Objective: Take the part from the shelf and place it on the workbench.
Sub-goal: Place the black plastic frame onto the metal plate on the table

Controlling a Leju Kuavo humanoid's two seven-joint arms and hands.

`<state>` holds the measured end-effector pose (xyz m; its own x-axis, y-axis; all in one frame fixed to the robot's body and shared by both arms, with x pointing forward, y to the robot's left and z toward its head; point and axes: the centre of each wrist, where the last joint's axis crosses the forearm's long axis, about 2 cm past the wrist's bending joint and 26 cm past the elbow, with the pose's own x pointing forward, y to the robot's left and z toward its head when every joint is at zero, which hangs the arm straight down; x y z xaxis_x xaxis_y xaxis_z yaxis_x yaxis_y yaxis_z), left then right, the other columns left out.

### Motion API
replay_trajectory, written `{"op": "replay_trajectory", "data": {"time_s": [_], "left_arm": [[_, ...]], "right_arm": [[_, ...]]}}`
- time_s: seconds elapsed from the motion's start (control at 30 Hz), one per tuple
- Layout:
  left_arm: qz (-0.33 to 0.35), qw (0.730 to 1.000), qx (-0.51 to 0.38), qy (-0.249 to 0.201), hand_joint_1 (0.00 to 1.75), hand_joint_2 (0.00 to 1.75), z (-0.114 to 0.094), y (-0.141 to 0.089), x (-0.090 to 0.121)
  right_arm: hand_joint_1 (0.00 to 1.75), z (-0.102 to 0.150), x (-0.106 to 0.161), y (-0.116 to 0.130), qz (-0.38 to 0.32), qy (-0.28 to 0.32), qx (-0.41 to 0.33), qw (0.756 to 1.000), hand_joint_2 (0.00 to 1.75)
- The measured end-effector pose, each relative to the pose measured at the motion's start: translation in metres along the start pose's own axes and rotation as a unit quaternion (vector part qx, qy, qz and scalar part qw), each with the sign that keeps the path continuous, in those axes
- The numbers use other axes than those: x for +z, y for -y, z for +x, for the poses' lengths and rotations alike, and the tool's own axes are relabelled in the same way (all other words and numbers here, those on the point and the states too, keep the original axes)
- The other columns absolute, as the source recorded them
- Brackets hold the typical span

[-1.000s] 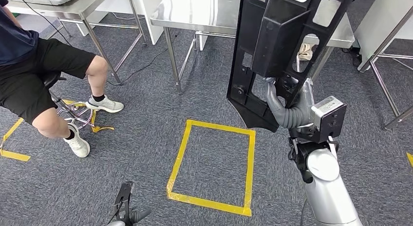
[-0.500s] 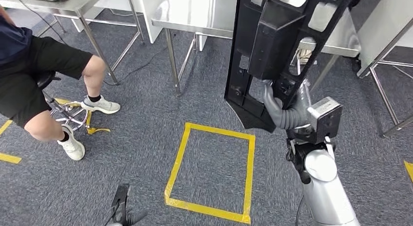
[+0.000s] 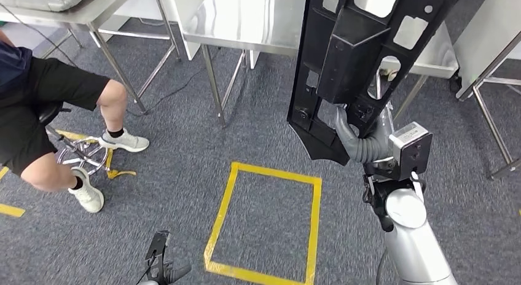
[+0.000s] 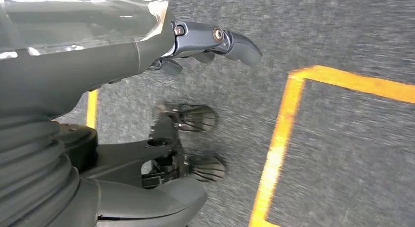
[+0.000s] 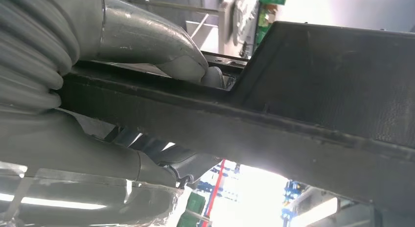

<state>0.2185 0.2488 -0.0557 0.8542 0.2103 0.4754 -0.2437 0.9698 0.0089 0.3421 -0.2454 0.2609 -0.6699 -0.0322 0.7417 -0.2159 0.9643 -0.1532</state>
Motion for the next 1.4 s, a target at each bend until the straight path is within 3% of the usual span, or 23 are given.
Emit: {"op": "replay_trajectory", "data": {"time_s": [0.33,0.53,0.83,1.03,1.4], "left_arm": [[0.003,1.000,-0.006,-0.012,0.00,1.75,-0.003,-0.004,-0.001],[0.003,1.000,-0.005,0.000,0.00,1.75,0.005,-0.004,-0.001],[0.005,1.000,-0.011,-0.014,0.00,1.75,-0.008,-0.007,-0.001],[0.001,1.000,-0.012,-0.001,0.00,1.75,0.003,-0.003,0.000],[0.006,1.000,-0.018,-0.017,0.00,1.75,-0.012,-0.010,-0.001]], "right_arm": [[1.75,-0.004,0.009,-0.001,-0.004,-0.012,0.001,1.000,1.75],[1.75,-0.002,0.007,-0.001,-0.004,-0.006,0.002,1.000,1.75],[1.75,-0.011,0.021,-0.001,-0.001,-0.032,0.003,0.999,1.75],[1.75,-0.007,0.016,0.000,0.000,-0.021,0.005,1.000,1.75],[1.75,-0.013,0.022,-0.004,0.001,-0.036,0.000,0.999,1.75]]}}
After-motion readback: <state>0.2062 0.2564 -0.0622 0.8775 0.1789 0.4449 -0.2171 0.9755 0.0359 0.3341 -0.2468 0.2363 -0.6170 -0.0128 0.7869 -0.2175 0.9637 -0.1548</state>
